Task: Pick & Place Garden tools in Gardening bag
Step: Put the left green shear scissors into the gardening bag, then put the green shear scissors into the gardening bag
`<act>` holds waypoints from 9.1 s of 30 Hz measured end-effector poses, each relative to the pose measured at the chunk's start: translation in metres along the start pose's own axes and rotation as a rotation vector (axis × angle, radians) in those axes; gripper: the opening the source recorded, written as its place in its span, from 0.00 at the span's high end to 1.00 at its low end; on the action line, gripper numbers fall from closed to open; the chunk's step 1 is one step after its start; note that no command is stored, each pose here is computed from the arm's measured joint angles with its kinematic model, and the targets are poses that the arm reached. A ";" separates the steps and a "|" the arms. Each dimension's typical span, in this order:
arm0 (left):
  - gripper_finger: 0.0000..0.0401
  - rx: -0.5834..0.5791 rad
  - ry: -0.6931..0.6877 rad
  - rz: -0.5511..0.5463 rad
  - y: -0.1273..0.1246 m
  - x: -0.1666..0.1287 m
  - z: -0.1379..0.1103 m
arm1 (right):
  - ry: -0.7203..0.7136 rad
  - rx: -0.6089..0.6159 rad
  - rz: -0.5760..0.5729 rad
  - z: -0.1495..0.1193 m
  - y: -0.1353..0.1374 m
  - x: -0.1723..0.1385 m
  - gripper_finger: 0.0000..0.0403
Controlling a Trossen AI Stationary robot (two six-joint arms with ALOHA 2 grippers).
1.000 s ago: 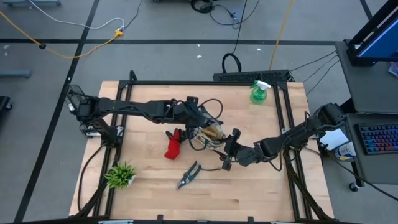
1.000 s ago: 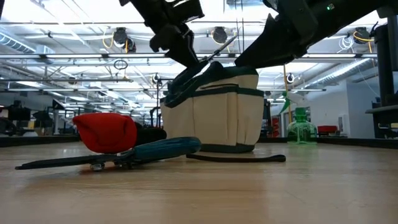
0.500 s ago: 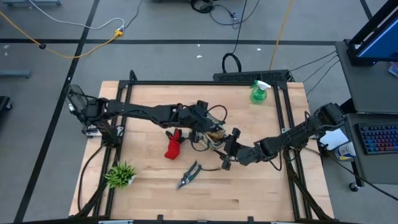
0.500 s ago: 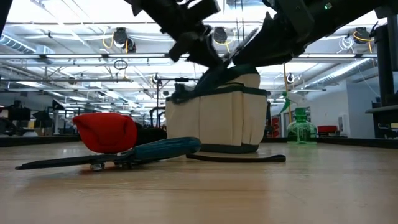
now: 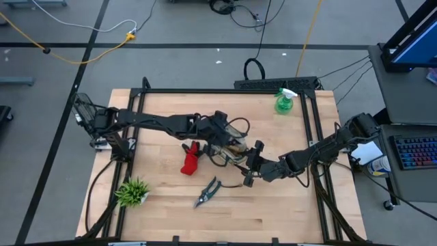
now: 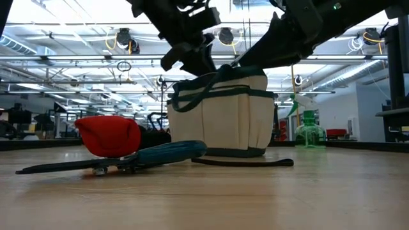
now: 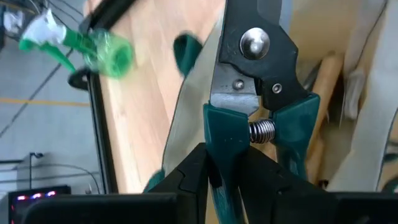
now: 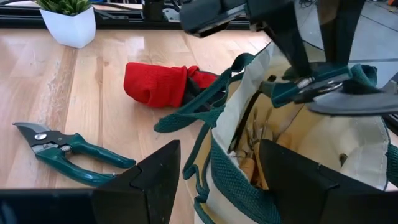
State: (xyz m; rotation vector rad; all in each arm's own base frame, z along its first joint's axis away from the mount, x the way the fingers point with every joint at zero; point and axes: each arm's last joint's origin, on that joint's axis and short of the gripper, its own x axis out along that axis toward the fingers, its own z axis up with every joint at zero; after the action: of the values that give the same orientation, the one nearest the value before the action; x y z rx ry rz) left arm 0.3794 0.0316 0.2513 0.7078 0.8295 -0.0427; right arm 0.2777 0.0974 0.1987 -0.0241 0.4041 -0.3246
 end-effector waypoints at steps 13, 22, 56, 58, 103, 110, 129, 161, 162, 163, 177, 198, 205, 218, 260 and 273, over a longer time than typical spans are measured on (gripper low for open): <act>0.82 0.035 0.163 -0.103 0.002 0.023 -0.031 | -0.006 0.005 0.001 0.001 0.000 0.000 0.47; 0.82 0.116 0.186 -0.214 -0.021 0.049 -0.033 | -0.004 0.003 0.000 0.000 0.000 0.000 0.47; 0.57 0.226 0.376 0.022 -0.052 0.049 -0.013 | -0.005 0.005 0.001 0.001 0.000 0.000 0.47; 0.57 0.234 0.366 0.033 -0.052 0.041 -0.009 | -0.005 0.005 0.001 0.001 0.000 0.000 0.47; 0.57 -0.363 0.108 0.076 -0.052 -0.182 0.001 | -0.013 -0.056 0.028 0.000 0.006 -0.005 0.47; 0.57 -0.370 0.073 0.059 -0.063 -0.196 0.004 | -0.055 -0.112 0.063 0.003 0.014 -0.010 0.47; 0.57 -0.482 -0.142 0.096 -0.115 -0.198 -0.050 | -0.187 -0.146 0.371 0.021 0.017 -0.007 0.47; 0.57 -0.580 -0.407 0.118 -0.146 -0.170 -0.099 | -0.257 -0.233 0.596 0.035 0.038 0.050 0.47; 0.57 -0.581 -0.406 0.118 -0.146 -0.170 -0.099 | -0.234 -0.227 0.592 0.037 0.040 0.056 0.47; 0.57 -0.581 -0.407 0.118 -0.146 -0.170 -0.099 | -0.205 -0.228 0.594 0.037 0.041 0.060 0.47; 0.57 -0.584 -0.402 0.116 -0.146 -0.170 -0.100 | -0.030 -0.302 0.747 0.011 0.056 0.096 0.47; 0.57 -0.583 -0.399 0.116 -0.146 -0.170 -0.100 | 0.191 -0.358 0.707 -0.027 0.045 0.117 0.47; 0.57 -0.583 -0.399 0.116 -0.146 -0.170 -0.100 | 0.214 -0.404 0.659 -0.035 0.042 0.116 0.47; 0.57 -0.583 -0.399 0.116 -0.146 -0.170 -0.100 | 0.227 -0.416 0.662 -0.041 0.040 0.114 0.53; 0.57 -0.588 -0.398 0.115 -0.146 -0.170 -0.100 | 0.143 -0.338 0.662 -0.018 0.057 0.089 0.87; 0.57 -0.590 -0.398 0.114 -0.146 -0.170 -0.100 | 0.006 -0.321 0.537 0.027 0.034 0.072 0.87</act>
State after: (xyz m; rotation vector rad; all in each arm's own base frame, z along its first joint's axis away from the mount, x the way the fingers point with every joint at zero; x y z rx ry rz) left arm 0.1527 -0.0612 0.2399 0.1744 0.3830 0.1555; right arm 0.3611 0.1055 0.1933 -0.2248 0.4494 0.2720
